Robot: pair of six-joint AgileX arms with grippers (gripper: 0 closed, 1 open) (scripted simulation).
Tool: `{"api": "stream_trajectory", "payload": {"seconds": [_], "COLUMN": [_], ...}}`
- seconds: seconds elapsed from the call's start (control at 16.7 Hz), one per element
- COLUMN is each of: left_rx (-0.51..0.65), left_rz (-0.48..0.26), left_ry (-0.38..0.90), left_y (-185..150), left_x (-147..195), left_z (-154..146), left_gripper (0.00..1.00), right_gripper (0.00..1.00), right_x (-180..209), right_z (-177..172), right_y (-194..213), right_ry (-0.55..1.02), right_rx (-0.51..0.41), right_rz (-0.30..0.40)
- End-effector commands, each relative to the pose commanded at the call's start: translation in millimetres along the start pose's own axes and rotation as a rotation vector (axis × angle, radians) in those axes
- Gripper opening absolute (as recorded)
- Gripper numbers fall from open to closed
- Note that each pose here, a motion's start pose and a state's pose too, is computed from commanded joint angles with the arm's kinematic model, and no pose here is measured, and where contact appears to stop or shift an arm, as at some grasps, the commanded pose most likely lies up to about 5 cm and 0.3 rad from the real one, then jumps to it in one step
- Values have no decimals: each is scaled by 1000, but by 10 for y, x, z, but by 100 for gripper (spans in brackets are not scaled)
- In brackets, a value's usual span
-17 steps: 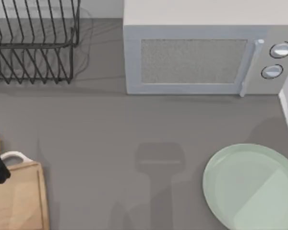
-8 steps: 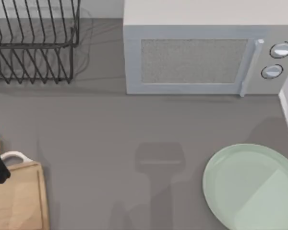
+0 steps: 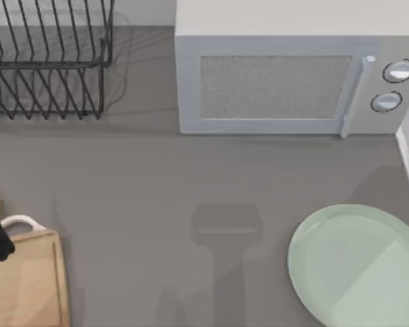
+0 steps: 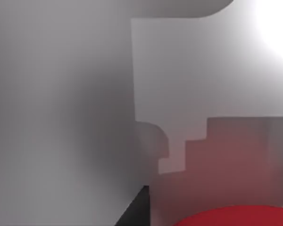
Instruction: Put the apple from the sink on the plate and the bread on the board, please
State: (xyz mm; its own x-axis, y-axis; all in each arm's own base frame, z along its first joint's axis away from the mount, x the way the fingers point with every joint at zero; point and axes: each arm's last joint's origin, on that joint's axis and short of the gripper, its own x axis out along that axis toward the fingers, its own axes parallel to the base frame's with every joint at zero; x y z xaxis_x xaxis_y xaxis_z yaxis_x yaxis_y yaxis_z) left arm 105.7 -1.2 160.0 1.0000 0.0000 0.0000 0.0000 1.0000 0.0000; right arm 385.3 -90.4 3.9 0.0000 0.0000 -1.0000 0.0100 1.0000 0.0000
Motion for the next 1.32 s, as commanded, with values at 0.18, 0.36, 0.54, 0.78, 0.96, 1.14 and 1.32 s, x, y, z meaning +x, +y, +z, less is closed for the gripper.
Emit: {"api": "stream_trajectory", "payload": {"seconds": [0.18,0.36,0.54,0.78,0.96,1.14,1.32], "left_rx": [0,0,0,0,0,0,0], "left_rz": [0,0,0,0,0,0,0], "left_ry": [0,0,0,0,0,0,0], "left_y": [0,0,0,0,0,0,0], "left_x": [0,0,0,0,0,0,0], "left_z": [0,0,0,0,0,0,0], "left_gripper": [100,100,100,100,100,100,100], "right_gripper": [0,0,0,0,0,0,0], "right_x": [-366,-648,-1032,-1307,-1288,-1408,-1601], "right_z": [91,116,97,75,75,84,24], "right_y": [-10,-17,-13,-5,-3,44,242], "right_ry": [-61,-57,-42,-57,-54,-79,-92], "right_rx": [5,5,5,5,6,10,25], "right_rz": [-1,0,3,0,1,-5,-6]}}
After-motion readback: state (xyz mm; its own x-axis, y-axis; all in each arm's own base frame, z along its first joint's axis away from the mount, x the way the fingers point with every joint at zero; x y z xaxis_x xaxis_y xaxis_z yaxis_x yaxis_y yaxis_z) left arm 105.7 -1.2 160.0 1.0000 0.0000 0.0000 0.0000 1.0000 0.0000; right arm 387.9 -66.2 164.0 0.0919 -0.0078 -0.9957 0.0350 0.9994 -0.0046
